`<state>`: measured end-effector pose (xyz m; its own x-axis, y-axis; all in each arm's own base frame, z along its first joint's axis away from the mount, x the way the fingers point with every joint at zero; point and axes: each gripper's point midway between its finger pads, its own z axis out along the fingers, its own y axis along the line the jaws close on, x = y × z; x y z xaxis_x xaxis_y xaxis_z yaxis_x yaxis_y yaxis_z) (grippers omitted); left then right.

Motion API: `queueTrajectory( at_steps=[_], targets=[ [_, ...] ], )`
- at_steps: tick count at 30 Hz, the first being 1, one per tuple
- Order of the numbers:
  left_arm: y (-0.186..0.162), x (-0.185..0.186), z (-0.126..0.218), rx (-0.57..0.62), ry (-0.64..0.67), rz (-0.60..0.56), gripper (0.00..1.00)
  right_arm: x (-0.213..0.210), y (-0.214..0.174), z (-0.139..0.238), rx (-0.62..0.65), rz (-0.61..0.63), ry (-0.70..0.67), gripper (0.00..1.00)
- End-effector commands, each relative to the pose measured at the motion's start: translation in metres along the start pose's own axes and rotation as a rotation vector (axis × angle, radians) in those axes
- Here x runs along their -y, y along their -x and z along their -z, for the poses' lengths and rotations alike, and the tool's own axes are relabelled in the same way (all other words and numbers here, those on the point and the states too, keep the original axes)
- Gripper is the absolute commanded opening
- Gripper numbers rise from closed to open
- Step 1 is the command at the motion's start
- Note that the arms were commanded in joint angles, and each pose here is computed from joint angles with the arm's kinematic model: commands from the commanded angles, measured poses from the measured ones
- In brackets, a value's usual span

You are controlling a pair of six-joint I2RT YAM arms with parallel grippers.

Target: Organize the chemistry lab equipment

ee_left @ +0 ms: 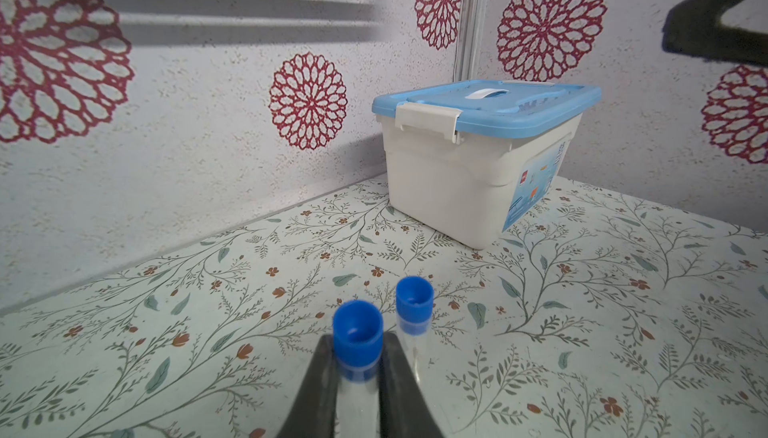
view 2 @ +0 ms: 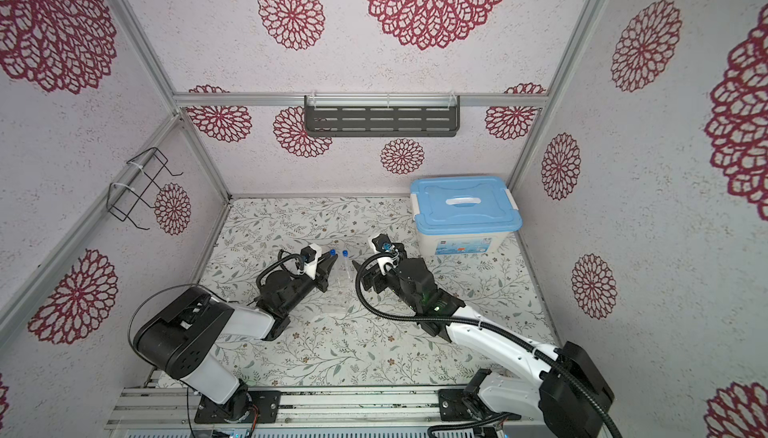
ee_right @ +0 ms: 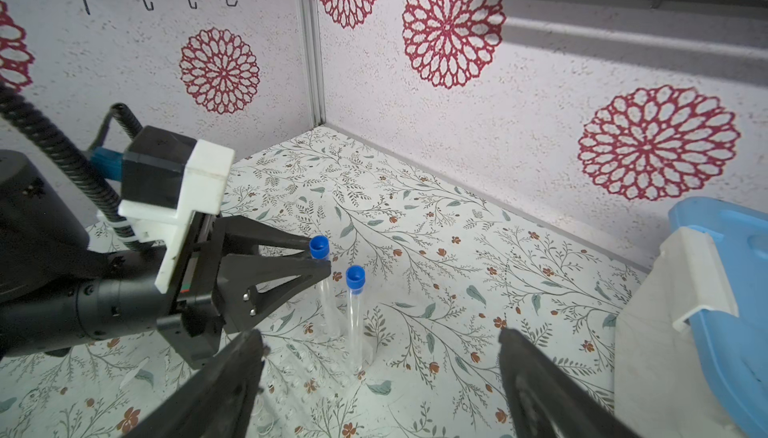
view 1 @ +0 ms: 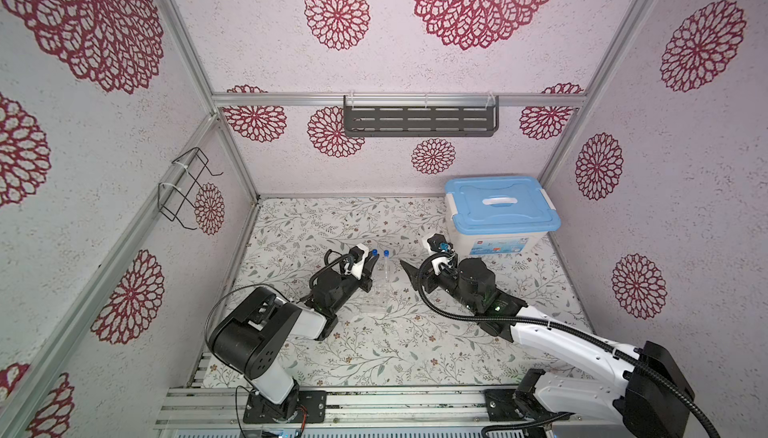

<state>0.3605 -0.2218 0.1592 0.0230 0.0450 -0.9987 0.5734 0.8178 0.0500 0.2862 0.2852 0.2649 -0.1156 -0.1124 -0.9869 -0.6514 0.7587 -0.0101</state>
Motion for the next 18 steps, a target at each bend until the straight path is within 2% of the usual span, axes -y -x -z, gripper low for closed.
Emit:
queueTrajectory(
  at_steps=[1, 5, 15, 18],
  targets=[
    [0.0065, -0.0019, 0.0010, 0.053, 0.022, -0.042, 0.08, 0.0026, 0.0359, 0.0088, 0.092, 0.008, -0.010, 0.92],
    [0.0018, 0.0002, 0.0025, 0.053, 0.018, -0.042, 0.10, 0.0025, 0.0353, 0.0088, 0.091, 0.009, -0.009, 0.92],
    [0.0015, -0.0033, 0.0046, 0.046, 0.044, -0.025, 0.29, 0.0019, 0.0330, 0.0073, 0.088, 0.003, -0.006, 0.92],
    [0.0004, -0.0020, 0.0050, 0.040, 0.041, -0.027, 0.30, 0.0022, 0.0322, 0.0074, 0.086, 0.004, -0.008, 0.92]
  ],
)
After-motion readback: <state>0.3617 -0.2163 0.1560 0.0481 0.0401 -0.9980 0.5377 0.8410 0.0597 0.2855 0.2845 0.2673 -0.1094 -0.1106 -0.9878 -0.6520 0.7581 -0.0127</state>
